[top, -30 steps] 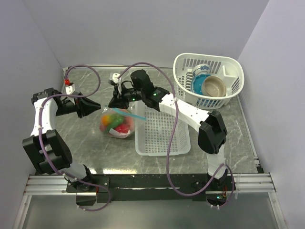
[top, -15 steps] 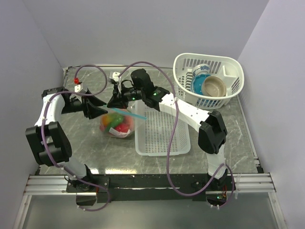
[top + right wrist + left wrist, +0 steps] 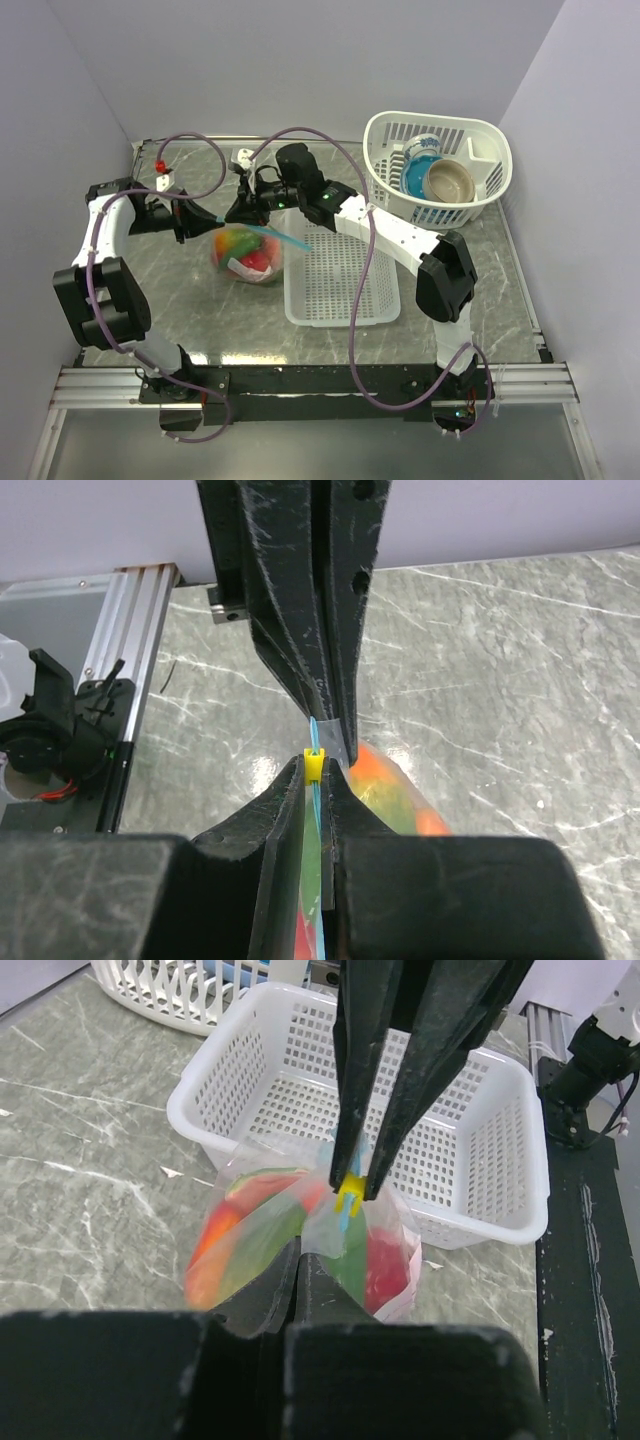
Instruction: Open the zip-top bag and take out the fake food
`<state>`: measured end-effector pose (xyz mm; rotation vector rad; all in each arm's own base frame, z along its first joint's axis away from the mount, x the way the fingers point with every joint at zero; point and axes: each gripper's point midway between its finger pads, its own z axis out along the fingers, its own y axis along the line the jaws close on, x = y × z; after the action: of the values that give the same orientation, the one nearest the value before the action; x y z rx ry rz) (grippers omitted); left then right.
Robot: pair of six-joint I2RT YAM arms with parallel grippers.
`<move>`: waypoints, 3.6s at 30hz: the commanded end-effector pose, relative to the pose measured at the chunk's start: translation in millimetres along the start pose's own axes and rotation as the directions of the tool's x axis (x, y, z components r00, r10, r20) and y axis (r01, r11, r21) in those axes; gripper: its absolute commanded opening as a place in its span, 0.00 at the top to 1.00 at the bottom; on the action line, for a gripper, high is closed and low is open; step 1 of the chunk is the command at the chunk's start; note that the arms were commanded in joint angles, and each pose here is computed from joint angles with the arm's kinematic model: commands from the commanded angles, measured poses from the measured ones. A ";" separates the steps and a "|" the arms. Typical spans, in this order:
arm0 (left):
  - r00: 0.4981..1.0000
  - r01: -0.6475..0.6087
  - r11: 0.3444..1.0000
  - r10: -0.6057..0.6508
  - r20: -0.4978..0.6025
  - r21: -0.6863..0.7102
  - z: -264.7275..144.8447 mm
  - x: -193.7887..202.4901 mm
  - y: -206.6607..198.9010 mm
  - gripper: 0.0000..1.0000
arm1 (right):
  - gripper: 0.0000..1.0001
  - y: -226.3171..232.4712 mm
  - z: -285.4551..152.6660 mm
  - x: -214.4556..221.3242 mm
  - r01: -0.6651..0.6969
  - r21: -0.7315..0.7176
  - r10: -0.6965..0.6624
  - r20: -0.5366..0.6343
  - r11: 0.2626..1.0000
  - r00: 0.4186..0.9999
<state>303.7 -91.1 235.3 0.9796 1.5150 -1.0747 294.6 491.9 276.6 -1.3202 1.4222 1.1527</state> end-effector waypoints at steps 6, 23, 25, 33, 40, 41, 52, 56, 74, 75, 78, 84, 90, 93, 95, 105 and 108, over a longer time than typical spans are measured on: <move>0.992 -0.041 0.988 0.058 0.110 -0.151 -42.1 -50.7 1.6 0.99 | 1.00 -16.8 -22.0 -7.2 0.018 0.066 -0.019 0.023 0.998 1.000; 0.975 -0.089 0.946 0.146 0.167 -0.311 -93.4 -89.3 15.0 0.99 | 1.00 -41.7 -33.1 47.8 -0.036 0.167 0.052 -0.092 0.985 0.994; 0.970 -0.086 0.935 0.158 0.186 -0.344 -108.5 -94.6 25.8 0.99 | 1.00 -42.0 -38.8 42.1 -0.041 0.190 0.053 -0.060 0.981 0.997; 0.972 -0.074 0.912 0.157 0.176 -0.404 -127.0 -79.8 34.3 0.99 | 1.00 -41.2 -50.9 54.7 -0.097 0.227 0.111 -0.050 0.969 0.993; 0.980 -0.021 0.918 0.098 0.174 -0.396 -119.6 -59.8 27.6 0.99 | 0.76 -56.6 -50.7 51.5 -0.106 0.307 0.119 -0.024 0.946 0.993; 0.982 -0.010 0.924 0.081 0.171 -0.383 -114.3 -56.6 24.7 0.99 | 0.72 -56.8 -50.6 47.6 -0.106 0.311 0.117 -0.017 0.945 0.993; 0.970 0.240 0.911 -0.210 0.122 -0.336 -92.8 -17.0 1.0 0.40 | 0.50 -22.6 -35.3 1.0 -0.092 0.416 0.056 0.097 0.905 0.994; 0.954 0.299 0.881 -0.266 0.137 -0.366 -105.7 -20.4 9.2 0.16 | 0.50 -14.9 -26.7 -3.5 -0.149 0.419 0.086 0.167 0.896 0.982; 0.994 0.086 0.861 -0.040 0.101 -0.501 -165.5 12.3 57.8 0.20 | 0.50 -76.5 41.0 -33.4 -0.310 0.461 0.135 0.372 0.832 0.918; 0.993 0.095 0.864 -0.052 0.102 -0.495 -163.0 21.0 57.7 0.20 | 0.50 -76.2 42.0 -39.9 -0.308 0.451 0.126 0.390 0.838 0.912; 0.985 0.160 0.873 -0.114 0.127 -0.461 -153.7 38.9 59.3 0.21 | 0.50 -80.3 53.4 -45.2 -0.313 0.443 0.140 0.380 0.840 0.914; 0.985 0.169 0.930 -0.172 0.019 -0.326 -97.4 54.7 26.2 0.21 | 0.50 -69.6 64.1 -32.4 -0.305 0.400 0.164 0.350 0.864 0.922; 0.972 0.230 0.929 -0.233 0.025 -0.289 -80.6 48.0 7.1 0.23 | 0.51 -53.0 72.9 -26.1 -0.288 0.339 0.185 0.306 0.895 0.934; 0.965 0.258 0.919 -0.261 0.032 -0.296 -79.7 38.7 0.3 0.24 | 0.52 -43.9 76.3 -16.2 -0.287 0.318 0.207 0.263 0.904 0.942; 0.957 0.285 0.909 -0.288 0.036 -0.303 -78.7 30.4 -6.9 0.24 | 0.54 -33.3 69.8 -19.4 -0.288 0.298 0.214 0.257 0.910 0.942; 0.928 0.362 0.863 -0.371 0.043 -0.352 -83.1 -23.4 -14.2 0.23 | 0.66 50.9 37.9 50.9 -0.346 0.224 0.321 0.144 0.911 0.936; 0.926 0.369 0.847 -0.369 0.078 -0.382 -97.6 -56.9 3.7 0.23 | 0.71 72.1 39.1 73.0 -0.351 0.226 0.335 0.106 0.909 0.936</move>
<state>275.1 -14.3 254.5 0.5025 1.8827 -0.9764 249.5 514.3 167.0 -0.8748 1.8325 1.1069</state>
